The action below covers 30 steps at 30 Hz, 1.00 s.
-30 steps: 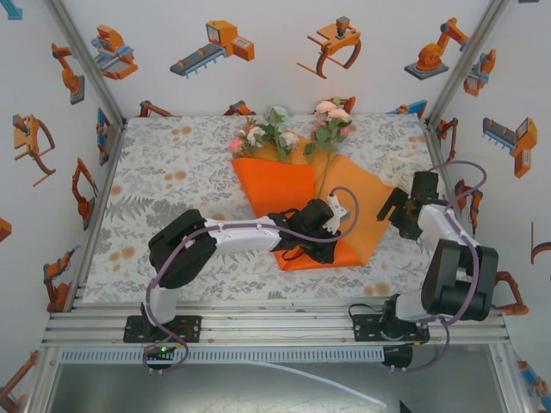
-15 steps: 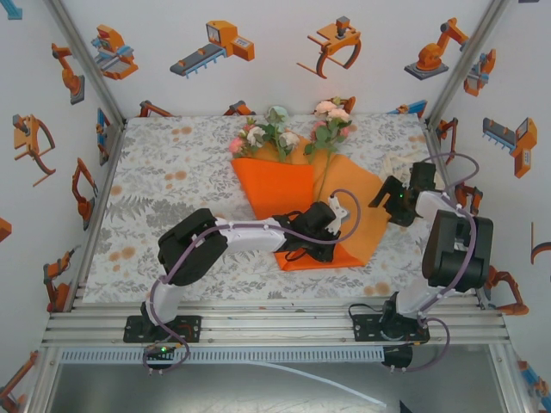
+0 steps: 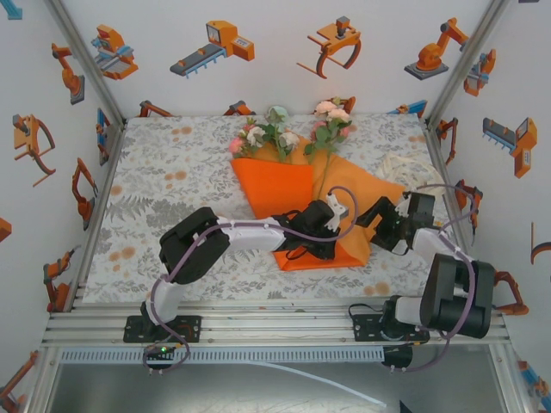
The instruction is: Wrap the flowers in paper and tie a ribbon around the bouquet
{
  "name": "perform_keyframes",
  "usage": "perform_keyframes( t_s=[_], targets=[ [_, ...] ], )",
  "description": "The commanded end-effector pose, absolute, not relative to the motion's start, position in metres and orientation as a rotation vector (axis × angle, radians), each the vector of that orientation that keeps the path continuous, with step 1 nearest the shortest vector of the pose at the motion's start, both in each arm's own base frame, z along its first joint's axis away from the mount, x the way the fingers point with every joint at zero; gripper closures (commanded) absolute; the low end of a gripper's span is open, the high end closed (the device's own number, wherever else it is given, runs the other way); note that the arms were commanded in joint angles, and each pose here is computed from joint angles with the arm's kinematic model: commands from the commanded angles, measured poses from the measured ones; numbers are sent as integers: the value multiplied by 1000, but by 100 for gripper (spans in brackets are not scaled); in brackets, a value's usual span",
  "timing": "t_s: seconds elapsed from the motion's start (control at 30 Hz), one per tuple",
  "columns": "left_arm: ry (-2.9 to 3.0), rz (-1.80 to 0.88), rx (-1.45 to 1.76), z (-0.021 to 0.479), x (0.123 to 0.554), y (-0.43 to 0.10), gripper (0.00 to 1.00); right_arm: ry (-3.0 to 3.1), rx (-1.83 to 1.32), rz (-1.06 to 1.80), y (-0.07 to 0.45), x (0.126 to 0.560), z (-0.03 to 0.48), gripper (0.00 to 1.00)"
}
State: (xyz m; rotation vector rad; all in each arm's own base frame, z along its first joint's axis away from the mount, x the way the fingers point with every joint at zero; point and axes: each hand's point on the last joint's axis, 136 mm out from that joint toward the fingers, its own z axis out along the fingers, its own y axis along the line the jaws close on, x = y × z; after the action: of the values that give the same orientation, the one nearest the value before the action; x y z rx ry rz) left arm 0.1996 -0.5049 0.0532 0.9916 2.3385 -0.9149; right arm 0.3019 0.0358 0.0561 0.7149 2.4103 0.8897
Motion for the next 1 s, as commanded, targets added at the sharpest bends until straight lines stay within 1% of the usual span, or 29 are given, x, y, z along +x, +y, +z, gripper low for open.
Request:
perform_keyframes(
  t_s=[0.0, 0.17, 0.23, 0.3, 0.4, 0.47, 0.63, 0.73, 0.77, 0.87, 0.97],
  targets=[
    [2361, -955, 971, 46, 200, -506, 80, 2332, 670, 1032, 50, 301, 70, 20],
    [2361, -959, 957, 47, 203, -506, 80, 2344, 635, 1026, 56, 278, 64, 17],
    [2362, -959, 958, 47, 203, -505, 80, 2338, 654, 1026, 57, 271, 60, 17],
    [2362, -956, 955, 48, 204, -504, 80, 2331, 674, 987, 53, 266, 59, 20],
    [2365, -959, 959, 49, 203, -503, 80, 2297, 701, 886, 41, 267, 67, 22],
    [2366, -960, 965, 49, 201, -503, 80, 2257, 721, 866, 36, 270, 75, 19],
    [2362, -953, 958, 52, 202, -501, 80, 2118, 739, 928, 36, 281, 104, 14],
    [2358, -956, 958, 54, 201, -502, 80, 2042, 770, 978, 36, 287, 118, 14],
    [2358, -956, 957, 54, 202, -501, 80, 2029, 781, 978, 34, 287, 118, 15],
    [2358, -956, 957, 54, 202, -502, 80, 2079, 796, 926, 31, 282, 104, 23],
    [2353, -960, 955, 56, 203, -503, 80, 2217, 782, 784, 24, 267, 77, 29]
  ],
)
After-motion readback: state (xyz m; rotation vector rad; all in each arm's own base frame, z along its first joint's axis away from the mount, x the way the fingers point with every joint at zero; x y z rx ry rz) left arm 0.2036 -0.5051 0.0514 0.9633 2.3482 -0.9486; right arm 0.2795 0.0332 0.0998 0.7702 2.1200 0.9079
